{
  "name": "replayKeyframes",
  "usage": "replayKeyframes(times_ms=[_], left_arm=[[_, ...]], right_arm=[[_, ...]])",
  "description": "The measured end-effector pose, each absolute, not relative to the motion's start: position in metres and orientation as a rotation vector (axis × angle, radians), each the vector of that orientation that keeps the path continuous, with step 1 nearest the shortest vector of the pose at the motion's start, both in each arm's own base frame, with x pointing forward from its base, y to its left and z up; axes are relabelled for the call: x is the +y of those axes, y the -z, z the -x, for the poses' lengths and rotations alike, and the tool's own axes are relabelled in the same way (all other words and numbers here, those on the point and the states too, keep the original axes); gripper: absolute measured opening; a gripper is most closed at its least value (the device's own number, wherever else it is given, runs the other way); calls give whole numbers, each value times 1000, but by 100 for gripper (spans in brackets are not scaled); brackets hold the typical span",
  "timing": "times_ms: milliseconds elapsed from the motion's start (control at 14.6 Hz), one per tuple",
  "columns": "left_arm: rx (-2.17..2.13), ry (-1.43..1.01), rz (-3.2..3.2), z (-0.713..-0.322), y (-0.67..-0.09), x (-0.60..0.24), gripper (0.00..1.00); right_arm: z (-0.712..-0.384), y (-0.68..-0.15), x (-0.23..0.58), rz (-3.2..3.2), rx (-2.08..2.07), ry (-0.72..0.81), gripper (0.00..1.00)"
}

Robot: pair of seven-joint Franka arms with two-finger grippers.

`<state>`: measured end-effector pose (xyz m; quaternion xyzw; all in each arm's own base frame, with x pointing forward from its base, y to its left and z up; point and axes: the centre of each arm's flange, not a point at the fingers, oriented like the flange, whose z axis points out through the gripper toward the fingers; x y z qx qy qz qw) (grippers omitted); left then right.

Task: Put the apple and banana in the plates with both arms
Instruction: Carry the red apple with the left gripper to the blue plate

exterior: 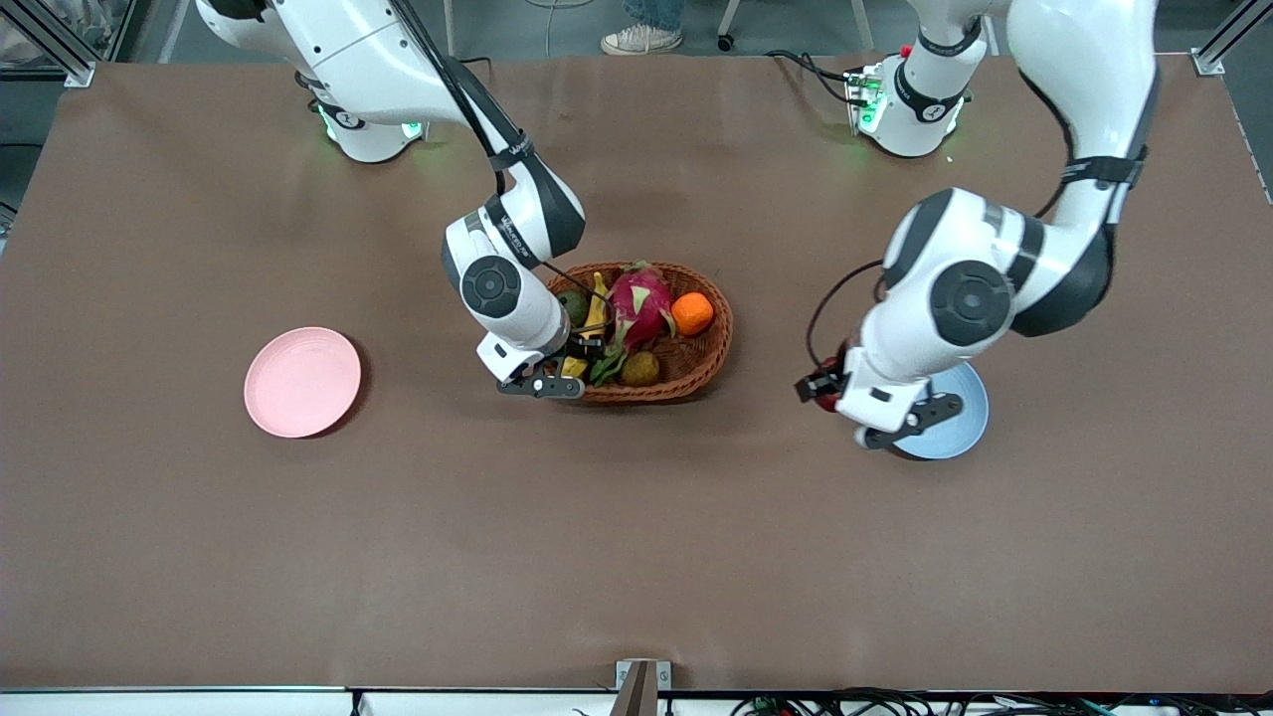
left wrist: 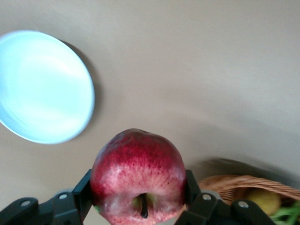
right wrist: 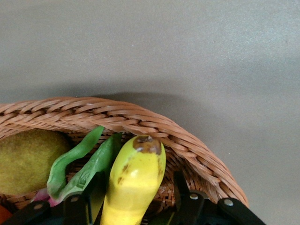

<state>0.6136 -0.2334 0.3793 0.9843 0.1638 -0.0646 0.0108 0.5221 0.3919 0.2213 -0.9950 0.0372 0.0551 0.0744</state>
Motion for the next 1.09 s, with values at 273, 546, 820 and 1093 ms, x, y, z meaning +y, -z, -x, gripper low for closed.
replayKeyframes(times_ms=[273,546,820,1093], left_arm=[[353,254,-3096,-616,-365,-157,78],[278,251,-3088,-609,-330,-92,78],[241,225,-3075,-589,-283,-50,78],[240,196,-3069,-568,-251,-44,78]], right_arm=[[-521,-219,393,2987,109,-169,62],[-520,-218,395,2987,109,-170,52],[-521,-222,397,2981,108,-160,42],[-528,-233,402,2968,104,-134,42]])
